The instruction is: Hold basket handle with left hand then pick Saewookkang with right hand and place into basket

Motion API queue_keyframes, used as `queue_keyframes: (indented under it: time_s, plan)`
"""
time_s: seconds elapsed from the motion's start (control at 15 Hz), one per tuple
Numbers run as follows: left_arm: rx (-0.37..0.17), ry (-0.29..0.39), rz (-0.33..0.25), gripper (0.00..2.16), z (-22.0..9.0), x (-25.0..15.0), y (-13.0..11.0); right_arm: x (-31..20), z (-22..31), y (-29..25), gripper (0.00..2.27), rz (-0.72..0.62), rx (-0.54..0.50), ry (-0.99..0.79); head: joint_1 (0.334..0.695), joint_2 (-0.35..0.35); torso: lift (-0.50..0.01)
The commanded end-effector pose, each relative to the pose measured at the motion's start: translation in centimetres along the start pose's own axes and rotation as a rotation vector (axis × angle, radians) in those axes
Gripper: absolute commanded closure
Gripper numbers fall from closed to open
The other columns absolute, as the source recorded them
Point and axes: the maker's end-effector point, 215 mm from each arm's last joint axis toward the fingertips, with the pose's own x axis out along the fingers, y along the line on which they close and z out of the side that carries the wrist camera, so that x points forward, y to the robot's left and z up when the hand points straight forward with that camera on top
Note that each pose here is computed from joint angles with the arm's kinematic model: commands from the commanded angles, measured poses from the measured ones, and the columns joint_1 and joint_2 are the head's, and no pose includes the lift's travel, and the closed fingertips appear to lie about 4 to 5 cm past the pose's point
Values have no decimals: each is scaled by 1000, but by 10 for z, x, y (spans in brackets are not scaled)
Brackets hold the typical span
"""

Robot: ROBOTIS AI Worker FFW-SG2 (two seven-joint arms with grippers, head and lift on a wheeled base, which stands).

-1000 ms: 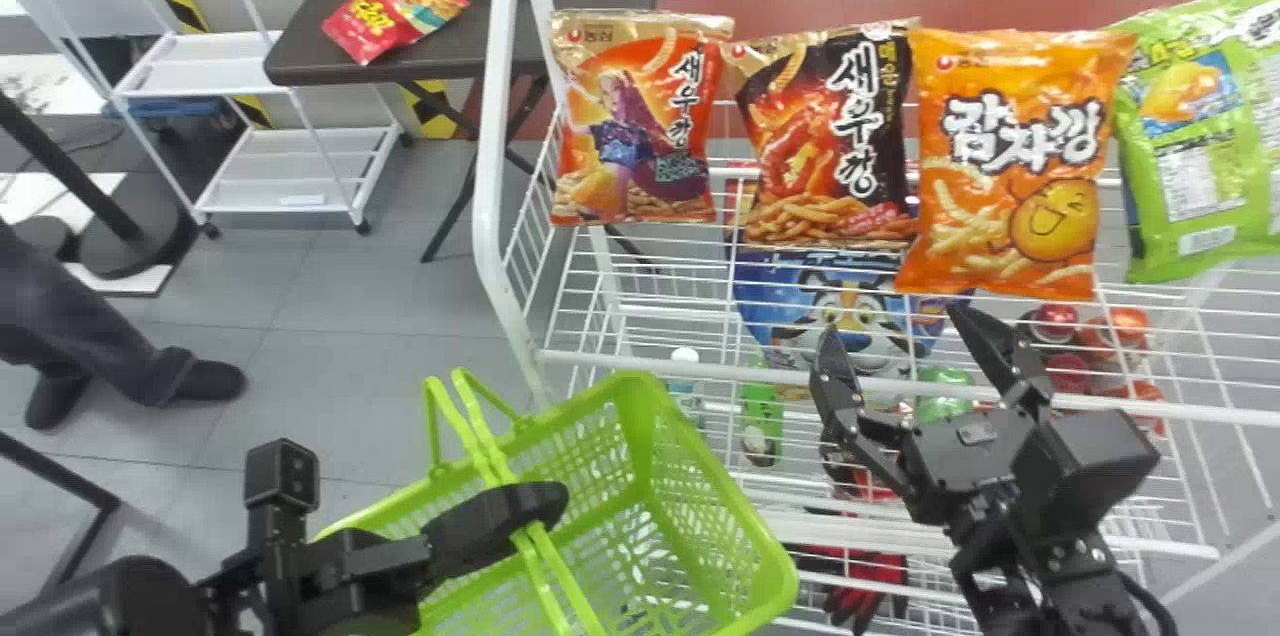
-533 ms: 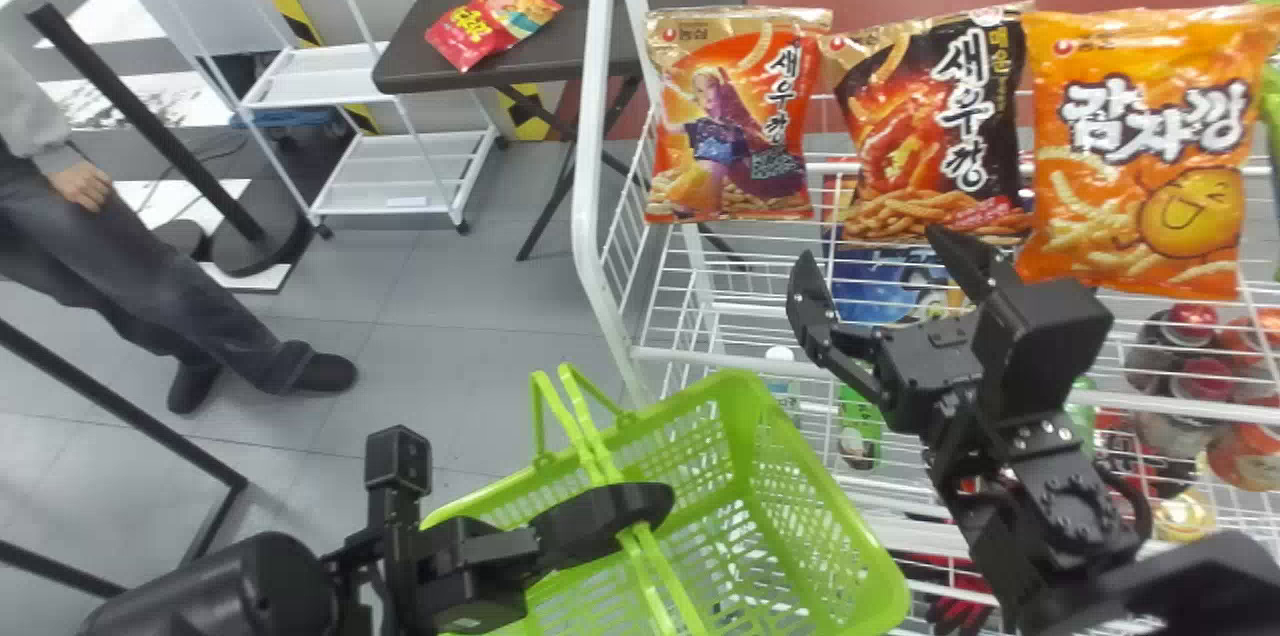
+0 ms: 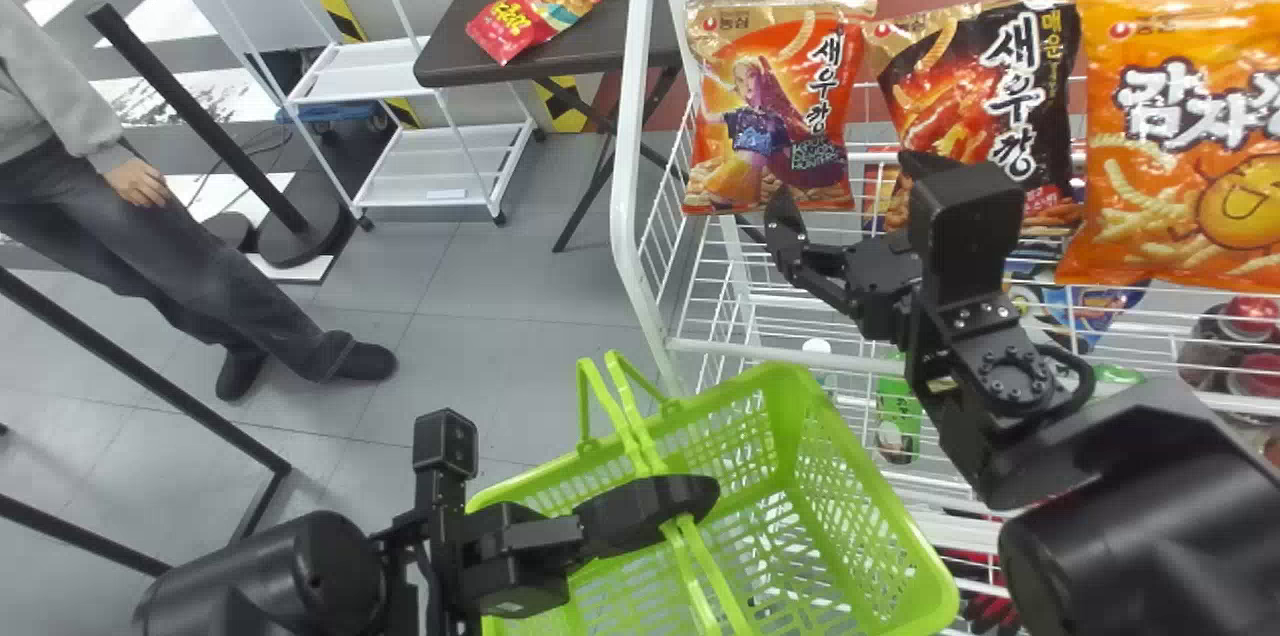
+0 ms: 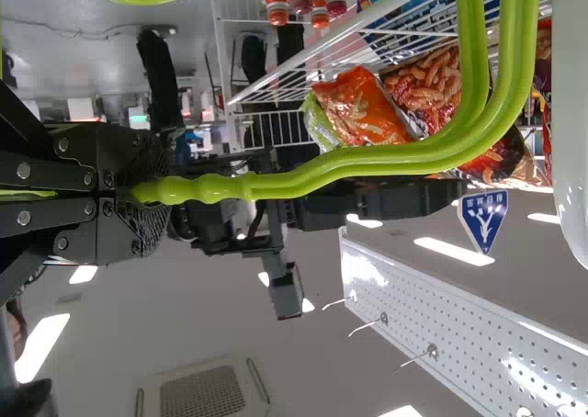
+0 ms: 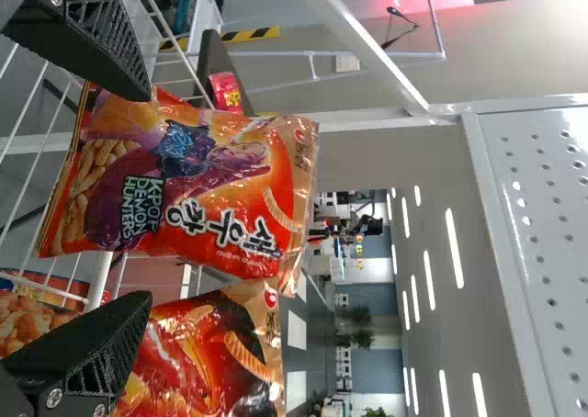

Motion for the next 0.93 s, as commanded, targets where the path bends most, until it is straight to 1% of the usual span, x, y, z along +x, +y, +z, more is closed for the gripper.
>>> queue_keyframes:
  time_s: [0.0,0.2,0.33,0.53,0.73,0.87]
  plan:
    - [-30,1,-1,2155,-2,1,0,20,-10,-6,22,9,-52,22,695,338,-19]
    - [-28,3,4,2155,-1,0,0,38,-15,-9,22,33,-105,34,695,332,-19]
    - [-26,2,10,2152,0,-1,1,43,-13,9,22,84,-135,27,695,331,-19]
    - [-21,7,10,2155,2,1,0,53,-16,36,12,164,-212,33,695,350,-19]
    - [-26,5,14,2155,2,1,3,70,-14,16,9,147,-260,37,695,350,-19]
    - [-29,4,17,2155,3,1,4,86,-5,-7,9,122,-304,32,695,350,-19]
